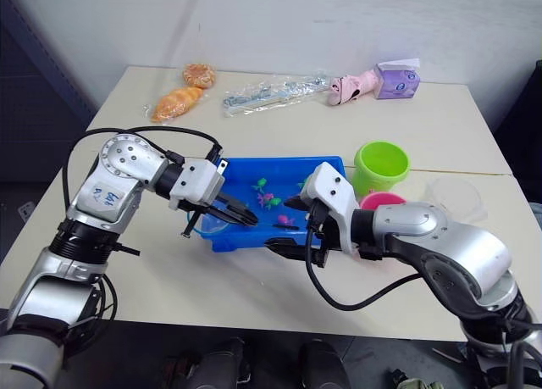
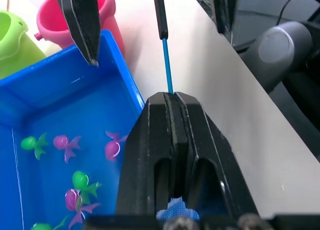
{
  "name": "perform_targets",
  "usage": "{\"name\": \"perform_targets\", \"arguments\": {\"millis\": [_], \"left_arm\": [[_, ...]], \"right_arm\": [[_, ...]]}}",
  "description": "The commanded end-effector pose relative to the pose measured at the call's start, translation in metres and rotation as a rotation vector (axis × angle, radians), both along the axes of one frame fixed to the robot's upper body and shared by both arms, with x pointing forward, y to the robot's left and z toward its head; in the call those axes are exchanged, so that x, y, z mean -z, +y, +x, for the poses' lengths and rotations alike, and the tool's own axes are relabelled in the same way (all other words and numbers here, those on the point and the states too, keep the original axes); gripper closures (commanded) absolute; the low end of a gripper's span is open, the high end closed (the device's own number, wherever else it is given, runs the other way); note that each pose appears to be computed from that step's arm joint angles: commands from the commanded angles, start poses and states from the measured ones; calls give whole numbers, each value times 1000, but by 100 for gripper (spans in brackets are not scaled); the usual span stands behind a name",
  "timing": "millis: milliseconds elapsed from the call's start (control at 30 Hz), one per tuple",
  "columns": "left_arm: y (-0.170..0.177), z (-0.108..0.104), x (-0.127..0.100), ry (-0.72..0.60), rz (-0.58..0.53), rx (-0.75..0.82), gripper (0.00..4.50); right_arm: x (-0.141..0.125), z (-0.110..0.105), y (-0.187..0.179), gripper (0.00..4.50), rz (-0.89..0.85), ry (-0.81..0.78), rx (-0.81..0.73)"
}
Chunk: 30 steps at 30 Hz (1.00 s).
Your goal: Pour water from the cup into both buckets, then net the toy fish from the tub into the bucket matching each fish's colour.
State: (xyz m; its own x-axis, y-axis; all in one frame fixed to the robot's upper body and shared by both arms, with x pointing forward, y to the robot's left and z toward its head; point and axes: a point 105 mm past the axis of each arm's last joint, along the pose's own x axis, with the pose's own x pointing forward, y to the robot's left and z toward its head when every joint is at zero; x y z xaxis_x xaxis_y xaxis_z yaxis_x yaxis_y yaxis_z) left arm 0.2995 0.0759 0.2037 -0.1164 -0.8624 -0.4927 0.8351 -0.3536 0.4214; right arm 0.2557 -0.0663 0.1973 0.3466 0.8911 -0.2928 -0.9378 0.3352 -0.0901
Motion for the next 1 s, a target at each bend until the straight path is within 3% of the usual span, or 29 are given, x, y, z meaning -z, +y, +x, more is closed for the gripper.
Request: {"name": "perform_targets", "arguments": {"millis": [33, 433, 533, 800, 1000], "left_arm": [[1, -3, -5, -33, -12, 5, 448], [-6, -7, -3, -16, -24, 4, 448], [-7, -7, -4, -15, -25, 0, 450], [-9, -6, -6, -13, -40, -16, 450], [-11, -8, -7, 11, -79, -8, 450]], "right_arm": [[-6, -7, 1, 0, 26, -5, -29], [-5, -6, 9, 0, 57, 18, -37], [-5, -6, 9, 83, 63, 20, -40], [-6, -1, 6, 442, 62, 7, -29], [-8, 0, 5, 442, 68, -12, -29]]}}
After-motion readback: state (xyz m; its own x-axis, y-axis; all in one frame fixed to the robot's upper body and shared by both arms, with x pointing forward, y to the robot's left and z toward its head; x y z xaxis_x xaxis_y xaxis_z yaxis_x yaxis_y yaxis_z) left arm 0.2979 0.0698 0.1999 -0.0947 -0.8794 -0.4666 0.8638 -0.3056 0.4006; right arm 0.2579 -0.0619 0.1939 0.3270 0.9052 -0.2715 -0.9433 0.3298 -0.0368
